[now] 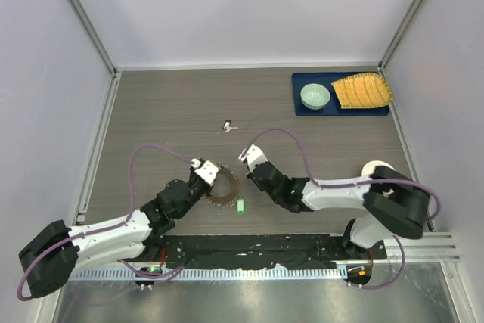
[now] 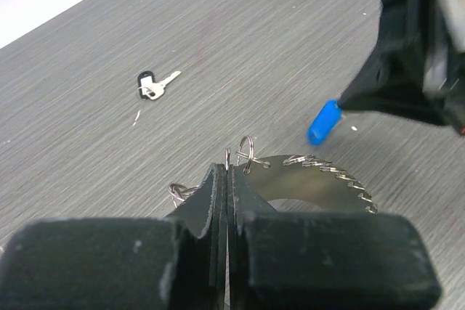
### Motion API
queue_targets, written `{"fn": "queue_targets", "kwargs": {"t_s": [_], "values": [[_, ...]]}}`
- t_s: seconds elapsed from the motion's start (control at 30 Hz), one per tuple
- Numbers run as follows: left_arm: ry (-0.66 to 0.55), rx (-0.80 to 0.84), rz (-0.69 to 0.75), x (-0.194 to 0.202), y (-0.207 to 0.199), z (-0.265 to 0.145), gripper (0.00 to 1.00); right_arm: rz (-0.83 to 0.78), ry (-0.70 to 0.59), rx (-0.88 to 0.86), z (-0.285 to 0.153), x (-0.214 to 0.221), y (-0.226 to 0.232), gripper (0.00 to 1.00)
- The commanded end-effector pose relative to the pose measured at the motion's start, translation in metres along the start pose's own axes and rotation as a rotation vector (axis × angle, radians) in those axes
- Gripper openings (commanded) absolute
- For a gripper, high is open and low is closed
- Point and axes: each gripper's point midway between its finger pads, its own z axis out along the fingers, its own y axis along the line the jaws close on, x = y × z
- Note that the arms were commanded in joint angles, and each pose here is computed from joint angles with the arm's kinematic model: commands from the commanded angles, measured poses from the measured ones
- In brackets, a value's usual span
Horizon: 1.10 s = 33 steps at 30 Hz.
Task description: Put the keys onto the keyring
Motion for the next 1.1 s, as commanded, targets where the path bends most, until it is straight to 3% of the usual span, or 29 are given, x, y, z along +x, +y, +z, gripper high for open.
{"fn": "queue_targets", "kwargs": {"t_s": [0.0, 0.4, 0.8, 1.07], "values": [[-0.084, 0.065, 0.001, -0.022, -0.011, 0.002, 0.0, 0.051, -0.133, -0.075, -0.034, -0.05, -0.018, 0.01], [-0.211, 0.263, 0.036, -0.051, -0.041, -0.009, 0.0, 0.019, -0.282, -0.336, -0.097, -0.079, -0.041, 0.01], [-0.336, 0.472, 0.079, -0.087, -0.074, -0.022, 0.0, -0.089, -0.444, -0.643, -0.145, -0.105, -0.004, 0.01], [-0.404, 0.612, 0.142, -0.1, -0.093, -0.037, 0.0, -0.174, -0.435, -0.799, -0.17, -0.11, 0.012, 0.01]]}}
